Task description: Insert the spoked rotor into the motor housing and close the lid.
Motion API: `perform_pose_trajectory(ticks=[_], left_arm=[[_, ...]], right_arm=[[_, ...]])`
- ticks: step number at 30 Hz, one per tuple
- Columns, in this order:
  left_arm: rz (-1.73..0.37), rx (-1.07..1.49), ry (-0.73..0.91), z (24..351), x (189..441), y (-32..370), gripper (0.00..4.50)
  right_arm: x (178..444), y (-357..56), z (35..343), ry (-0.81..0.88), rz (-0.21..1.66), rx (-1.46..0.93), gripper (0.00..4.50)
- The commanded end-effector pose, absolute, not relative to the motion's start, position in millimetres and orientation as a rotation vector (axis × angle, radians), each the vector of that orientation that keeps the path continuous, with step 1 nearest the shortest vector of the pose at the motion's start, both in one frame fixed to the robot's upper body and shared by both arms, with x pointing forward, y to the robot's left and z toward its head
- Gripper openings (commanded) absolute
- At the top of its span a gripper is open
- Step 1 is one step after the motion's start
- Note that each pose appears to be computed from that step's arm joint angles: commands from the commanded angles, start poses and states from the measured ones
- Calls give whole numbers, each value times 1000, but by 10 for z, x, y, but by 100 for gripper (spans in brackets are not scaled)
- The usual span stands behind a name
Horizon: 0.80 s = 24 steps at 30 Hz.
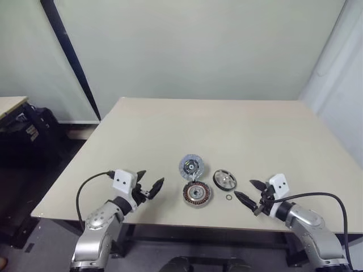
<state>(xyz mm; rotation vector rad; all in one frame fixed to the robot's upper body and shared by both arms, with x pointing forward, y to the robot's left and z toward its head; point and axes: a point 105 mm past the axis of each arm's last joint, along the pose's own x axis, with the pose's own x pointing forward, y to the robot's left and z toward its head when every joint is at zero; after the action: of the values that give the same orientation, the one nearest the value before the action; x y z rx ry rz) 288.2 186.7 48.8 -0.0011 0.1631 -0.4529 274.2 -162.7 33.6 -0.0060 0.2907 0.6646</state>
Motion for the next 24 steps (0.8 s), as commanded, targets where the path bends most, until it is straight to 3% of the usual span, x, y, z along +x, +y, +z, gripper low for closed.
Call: perform_pose_trajectory(ticks=[1, 13, 24], left_arm=[[-466, 25, 123, 586, 2927, 1858, 411], [-611, -3, 177, 575, 2779, 1632, 411], [-809, -39, 297, 433, 2569, 1445, 411]], right_arm=[[2808, -1611, 520, 216, 680, -37, 450], [2841, -1609, 497, 257, 609, -58, 450], [2658, -1319, 294, 403, 710, -95, 450]])
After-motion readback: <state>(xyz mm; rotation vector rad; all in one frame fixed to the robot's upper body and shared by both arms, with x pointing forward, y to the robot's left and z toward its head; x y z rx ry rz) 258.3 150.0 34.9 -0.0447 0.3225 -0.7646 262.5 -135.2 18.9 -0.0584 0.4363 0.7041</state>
